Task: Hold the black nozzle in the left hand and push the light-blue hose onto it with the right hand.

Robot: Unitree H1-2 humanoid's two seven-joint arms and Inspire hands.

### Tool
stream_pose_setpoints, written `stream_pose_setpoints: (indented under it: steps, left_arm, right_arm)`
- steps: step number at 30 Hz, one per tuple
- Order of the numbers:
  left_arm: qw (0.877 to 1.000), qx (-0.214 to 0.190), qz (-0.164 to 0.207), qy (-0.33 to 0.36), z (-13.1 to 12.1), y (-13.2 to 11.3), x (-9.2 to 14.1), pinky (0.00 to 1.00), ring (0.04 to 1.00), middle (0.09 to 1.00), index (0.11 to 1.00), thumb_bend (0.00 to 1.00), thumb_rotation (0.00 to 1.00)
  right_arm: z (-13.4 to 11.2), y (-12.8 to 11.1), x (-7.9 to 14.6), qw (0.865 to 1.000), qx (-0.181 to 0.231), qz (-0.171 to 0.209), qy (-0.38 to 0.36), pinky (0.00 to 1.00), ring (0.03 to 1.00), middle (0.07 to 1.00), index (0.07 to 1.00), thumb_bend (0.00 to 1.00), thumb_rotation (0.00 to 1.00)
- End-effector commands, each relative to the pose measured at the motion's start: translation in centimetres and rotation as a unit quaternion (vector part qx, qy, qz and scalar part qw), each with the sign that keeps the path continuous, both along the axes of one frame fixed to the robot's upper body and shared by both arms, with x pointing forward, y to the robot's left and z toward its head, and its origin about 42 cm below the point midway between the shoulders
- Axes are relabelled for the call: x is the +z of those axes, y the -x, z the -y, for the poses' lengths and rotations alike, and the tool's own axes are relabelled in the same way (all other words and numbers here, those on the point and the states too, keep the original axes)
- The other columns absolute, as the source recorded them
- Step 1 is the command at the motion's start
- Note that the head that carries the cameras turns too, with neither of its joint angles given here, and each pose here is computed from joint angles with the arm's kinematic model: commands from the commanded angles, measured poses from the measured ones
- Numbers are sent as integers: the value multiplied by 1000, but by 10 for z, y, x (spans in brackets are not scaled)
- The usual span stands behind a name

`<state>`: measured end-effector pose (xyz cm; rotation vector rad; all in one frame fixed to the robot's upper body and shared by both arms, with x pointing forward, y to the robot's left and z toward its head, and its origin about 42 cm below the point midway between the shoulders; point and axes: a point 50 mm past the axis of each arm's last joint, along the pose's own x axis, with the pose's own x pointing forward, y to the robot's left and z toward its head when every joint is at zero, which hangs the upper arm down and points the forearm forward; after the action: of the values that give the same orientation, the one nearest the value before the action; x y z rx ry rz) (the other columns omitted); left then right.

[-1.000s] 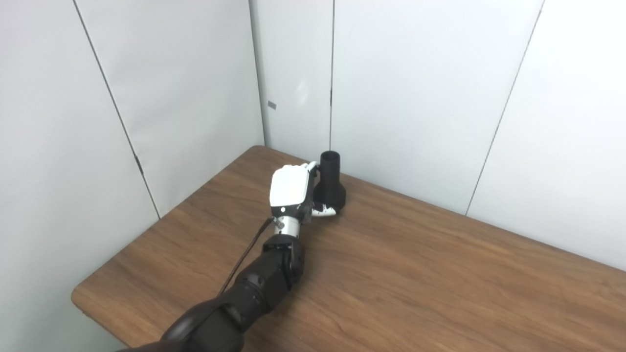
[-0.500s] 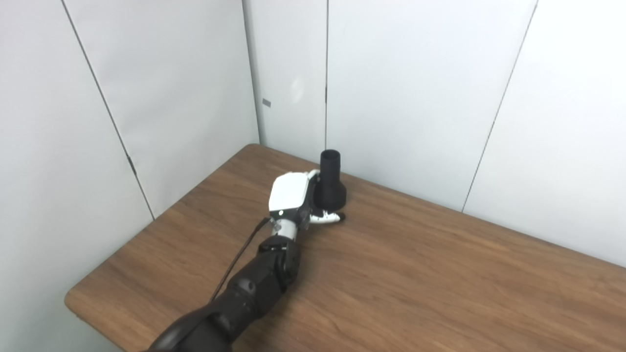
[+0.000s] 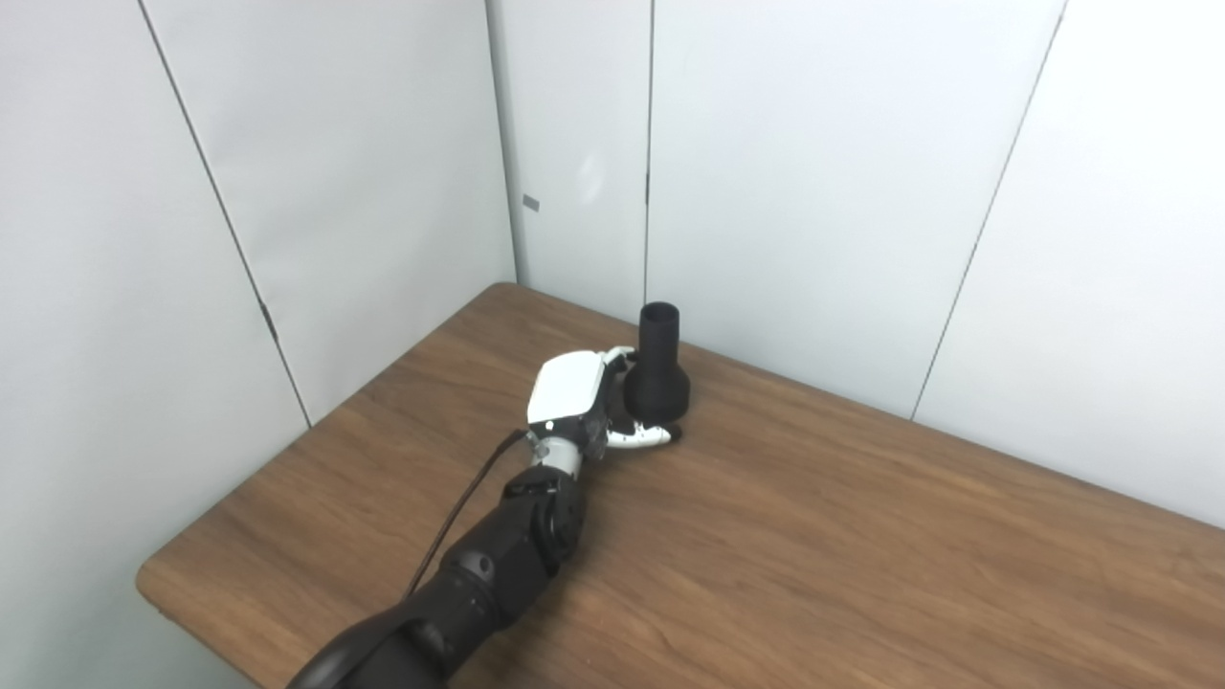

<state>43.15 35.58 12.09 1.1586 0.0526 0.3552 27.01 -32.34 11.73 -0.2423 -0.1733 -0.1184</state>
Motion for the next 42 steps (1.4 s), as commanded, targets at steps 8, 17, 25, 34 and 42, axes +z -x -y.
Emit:
stream_pose_setpoints:
  steps: [8,17,25,34,42]
  left_arm:
    - [996,11,-85,-19,-8,3,-27,898,806,820,838,1000,365]
    - [996,-11,-80,-24,-6,-3,-23,830,789,813,826,1000,311]
    - [996,-32,-75,-43,2,-5,-27,813,778,809,855,1000,339]
    - [995,-48,-62,-55,4,-3,-24,811,737,787,788,1000,311]
    - [995,-65,-64,-51,10,-3,-23,825,747,795,785,1000,328]
  right_arm:
    - [0,4,3,1000,1,2,-1,487,609,647,616,636,710]
    - [-1,6,4,1000,2,4,3,473,602,643,611,636,706]
    - [-1,8,6,1000,1,2,9,476,602,641,614,614,709]
    - [1,8,4,1000,2,5,8,474,604,644,617,631,710]
    - [1,9,5,1000,1,2,7,494,612,649,619,615,698]
